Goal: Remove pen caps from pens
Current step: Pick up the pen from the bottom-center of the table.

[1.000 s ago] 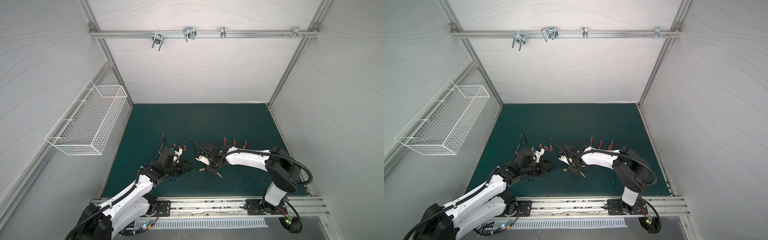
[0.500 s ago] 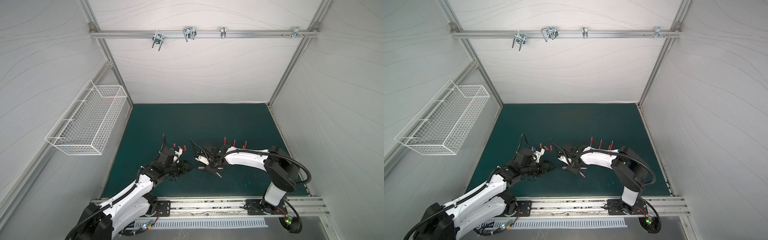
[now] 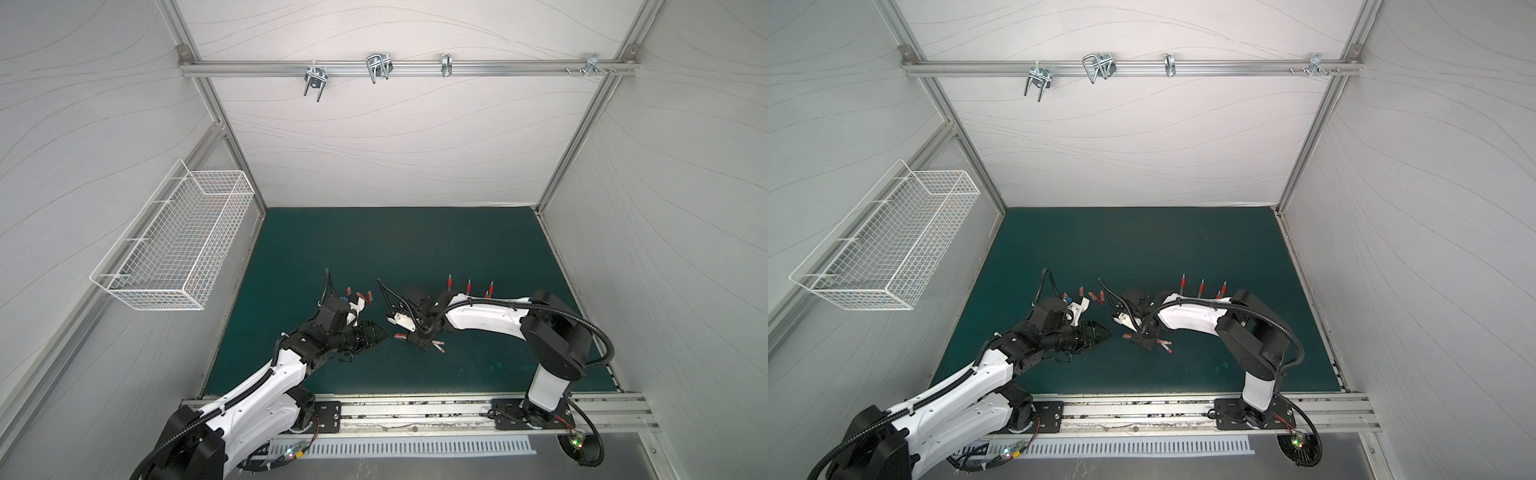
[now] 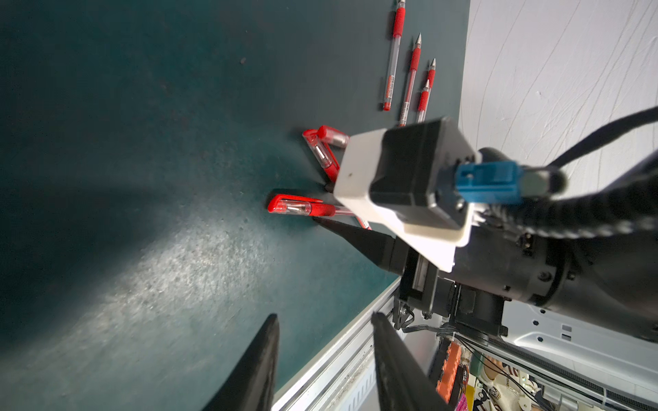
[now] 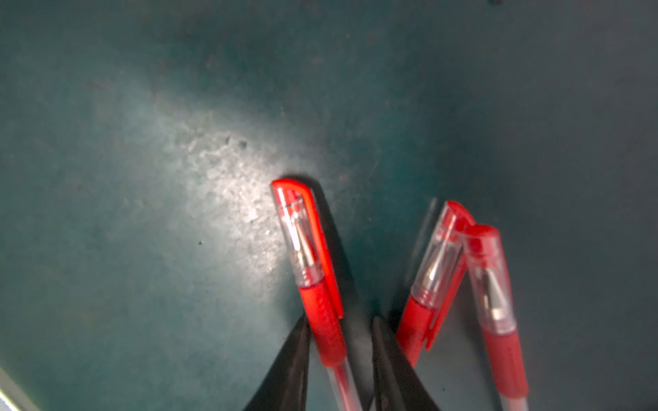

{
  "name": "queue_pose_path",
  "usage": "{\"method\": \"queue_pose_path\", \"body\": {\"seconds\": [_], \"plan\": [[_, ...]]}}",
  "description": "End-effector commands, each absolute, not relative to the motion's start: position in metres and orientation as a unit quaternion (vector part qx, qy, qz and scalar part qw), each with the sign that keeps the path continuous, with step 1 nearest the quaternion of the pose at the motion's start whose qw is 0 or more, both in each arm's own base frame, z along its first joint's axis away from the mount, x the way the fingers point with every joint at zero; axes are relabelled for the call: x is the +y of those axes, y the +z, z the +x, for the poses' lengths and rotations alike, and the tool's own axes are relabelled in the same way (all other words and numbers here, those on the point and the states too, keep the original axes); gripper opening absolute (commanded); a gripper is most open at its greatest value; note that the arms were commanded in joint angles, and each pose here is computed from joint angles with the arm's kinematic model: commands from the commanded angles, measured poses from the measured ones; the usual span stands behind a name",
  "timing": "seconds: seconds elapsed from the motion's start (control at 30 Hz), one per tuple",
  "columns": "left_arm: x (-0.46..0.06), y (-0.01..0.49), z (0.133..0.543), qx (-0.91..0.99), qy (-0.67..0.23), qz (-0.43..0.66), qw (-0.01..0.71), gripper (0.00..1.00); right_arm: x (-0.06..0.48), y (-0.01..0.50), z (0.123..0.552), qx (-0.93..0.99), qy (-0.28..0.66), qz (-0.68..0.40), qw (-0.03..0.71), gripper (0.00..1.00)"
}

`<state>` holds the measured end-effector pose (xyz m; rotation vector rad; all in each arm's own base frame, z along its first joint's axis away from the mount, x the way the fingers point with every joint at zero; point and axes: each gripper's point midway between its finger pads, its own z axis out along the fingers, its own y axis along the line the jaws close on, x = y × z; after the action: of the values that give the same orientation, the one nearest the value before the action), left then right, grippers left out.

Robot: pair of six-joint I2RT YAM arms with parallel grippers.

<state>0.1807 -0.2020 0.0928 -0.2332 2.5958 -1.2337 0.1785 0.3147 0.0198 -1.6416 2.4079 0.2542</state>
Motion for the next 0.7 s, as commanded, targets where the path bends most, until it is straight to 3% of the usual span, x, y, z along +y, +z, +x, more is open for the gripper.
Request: {"method": "queue_pose_path", "body": {"seconds": [0.0,0.43,0.67], "plan": [[-0.203,0.096,0.183,0.889,-0.429,-0.082,0.137,0.44,0.316,0.009,0.172,0.815,0.090,-0.565,0.090,0.31],[-0.203,0.100,0.187,0.887,-0.431,-0.085,0.144,0.44,0.323,0.021,0.174,0.822,0.123,-0.545,0.111,0.19],[-0.207,0.130,0.199,0.875,-0.446,-0.084,0.171,0.44,0.318,0.052,0.183,0.832,0.185,-0.502,0.146,0.10]]}}
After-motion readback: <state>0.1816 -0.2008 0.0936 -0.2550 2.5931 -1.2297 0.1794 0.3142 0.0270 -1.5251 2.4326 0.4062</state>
